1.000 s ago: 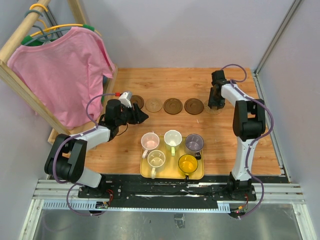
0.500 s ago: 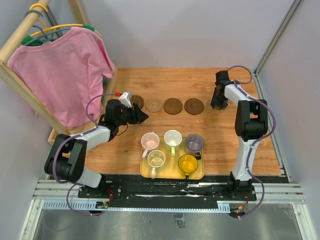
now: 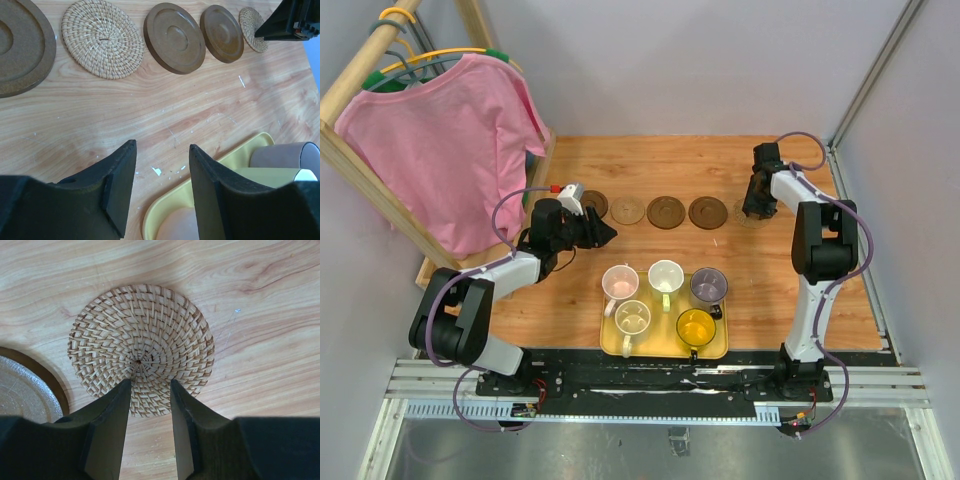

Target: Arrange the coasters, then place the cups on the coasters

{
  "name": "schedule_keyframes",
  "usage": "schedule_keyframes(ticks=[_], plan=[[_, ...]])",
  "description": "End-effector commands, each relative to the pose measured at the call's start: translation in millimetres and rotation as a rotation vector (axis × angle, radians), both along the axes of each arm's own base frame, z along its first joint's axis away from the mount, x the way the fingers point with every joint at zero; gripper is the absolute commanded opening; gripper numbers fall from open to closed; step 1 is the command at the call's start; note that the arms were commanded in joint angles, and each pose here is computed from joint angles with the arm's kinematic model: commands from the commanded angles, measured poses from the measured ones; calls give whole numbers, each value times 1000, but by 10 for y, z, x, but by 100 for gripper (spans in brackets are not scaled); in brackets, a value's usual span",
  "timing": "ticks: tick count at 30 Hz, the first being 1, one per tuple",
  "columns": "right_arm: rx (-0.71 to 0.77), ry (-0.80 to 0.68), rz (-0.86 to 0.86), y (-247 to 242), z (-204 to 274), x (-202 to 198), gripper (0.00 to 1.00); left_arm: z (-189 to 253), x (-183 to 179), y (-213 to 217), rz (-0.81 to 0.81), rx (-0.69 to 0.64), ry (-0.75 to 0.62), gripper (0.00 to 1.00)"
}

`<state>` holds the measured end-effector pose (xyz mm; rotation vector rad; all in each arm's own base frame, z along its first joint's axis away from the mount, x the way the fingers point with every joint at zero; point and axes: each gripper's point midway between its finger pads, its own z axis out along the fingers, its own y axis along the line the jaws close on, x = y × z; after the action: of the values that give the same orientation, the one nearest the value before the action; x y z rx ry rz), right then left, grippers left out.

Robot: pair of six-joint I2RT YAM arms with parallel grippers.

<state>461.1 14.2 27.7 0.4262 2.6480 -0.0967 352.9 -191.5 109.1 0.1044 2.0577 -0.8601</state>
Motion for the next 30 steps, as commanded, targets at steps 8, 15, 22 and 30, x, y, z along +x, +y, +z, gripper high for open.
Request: schedule_keyframes(ticks=[8, 15, 22, 30], plan=[[-8, 14, 49, -111, 185, -188, 39, 215, 77, -27, 9, -17, -58, 51], [26, -120, 85, -23, 723, -249, 39, 427, 103, -4, 20, -14, -104, 52], [84, -320, 175, 132, 1258, -245, 41, 702, 158, 52, 57, -6, -151, 52], [71, -532, 232, 177, 1689, -32, 51, 1227, 503, 301, 180, 61, -271, 55]])
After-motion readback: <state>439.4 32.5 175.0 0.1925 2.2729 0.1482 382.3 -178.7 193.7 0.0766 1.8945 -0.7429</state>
